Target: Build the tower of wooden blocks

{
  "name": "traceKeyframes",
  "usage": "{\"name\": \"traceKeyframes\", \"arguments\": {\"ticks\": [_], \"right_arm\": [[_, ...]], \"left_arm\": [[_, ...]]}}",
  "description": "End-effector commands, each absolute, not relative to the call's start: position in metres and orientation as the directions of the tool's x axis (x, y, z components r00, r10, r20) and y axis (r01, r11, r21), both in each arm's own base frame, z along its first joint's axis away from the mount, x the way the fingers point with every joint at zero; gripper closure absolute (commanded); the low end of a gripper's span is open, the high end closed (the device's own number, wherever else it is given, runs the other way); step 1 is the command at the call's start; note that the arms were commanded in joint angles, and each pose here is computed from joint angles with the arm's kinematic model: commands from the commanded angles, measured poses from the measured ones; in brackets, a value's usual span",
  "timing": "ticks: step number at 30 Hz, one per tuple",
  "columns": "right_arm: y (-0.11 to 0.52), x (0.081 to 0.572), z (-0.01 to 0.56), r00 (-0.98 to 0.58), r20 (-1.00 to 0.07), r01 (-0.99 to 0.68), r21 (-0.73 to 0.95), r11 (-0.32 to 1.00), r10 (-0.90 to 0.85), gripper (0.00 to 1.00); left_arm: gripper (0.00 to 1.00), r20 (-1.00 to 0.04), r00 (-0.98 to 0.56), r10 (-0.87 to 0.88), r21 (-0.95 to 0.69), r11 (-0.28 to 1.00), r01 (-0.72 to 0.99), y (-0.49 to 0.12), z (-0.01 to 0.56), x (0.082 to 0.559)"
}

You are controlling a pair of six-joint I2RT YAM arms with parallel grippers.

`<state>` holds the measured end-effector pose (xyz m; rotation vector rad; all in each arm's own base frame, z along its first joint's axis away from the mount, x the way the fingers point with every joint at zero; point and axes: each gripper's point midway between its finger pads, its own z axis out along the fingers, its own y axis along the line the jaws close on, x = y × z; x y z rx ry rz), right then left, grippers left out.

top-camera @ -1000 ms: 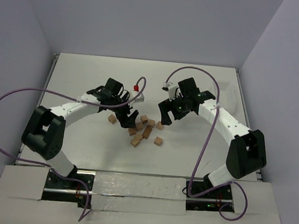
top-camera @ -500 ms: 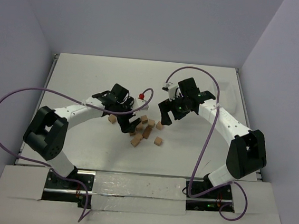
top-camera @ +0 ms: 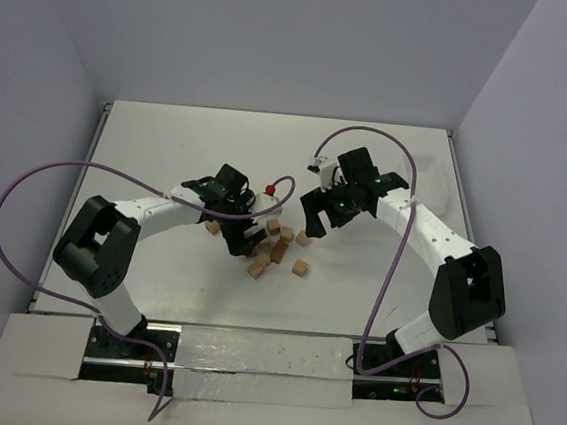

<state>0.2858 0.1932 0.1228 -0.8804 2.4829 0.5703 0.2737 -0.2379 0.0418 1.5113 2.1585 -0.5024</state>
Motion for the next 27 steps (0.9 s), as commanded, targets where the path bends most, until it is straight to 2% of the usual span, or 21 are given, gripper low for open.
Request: {"name": "traceKeyframes", "arguments": {"ticks": [1,18,24,27], "right_arm": [[0.192,0.282,0.133,-0.689,-0.55,-0.669,0.234,0.706,-0.471,0.04],[0.192,0.281,0.131,-0.692,-0.545,-0.669,0.236,0.705,-0.474,0.04],[0.191,0.281,0.131,-0.692,-0.544,-0.669,0.235,0.705,-0.475,0.04],[0.191,0.281,0.131,-0.691,-0.544,-0.669,0.234,0.705,-0.476,0.04]], "left_arm": [[0.03,-0.574,-0.248,0.781,0.007,0.308,0.951,-0.247,0.043,0.282],[0.12,-0.548,-0.235,0.803,0.006,0.285,0.959,-0.25,0.028,0.278],[0.24,-0.54,-0.216,0.813,0.03,0.275,0.961,-0.247,0.026,0.28],[0.33,-0.537,-0.196,0.82,0.042,0.259,0.965,-0.246,0.025,0.28]]}}
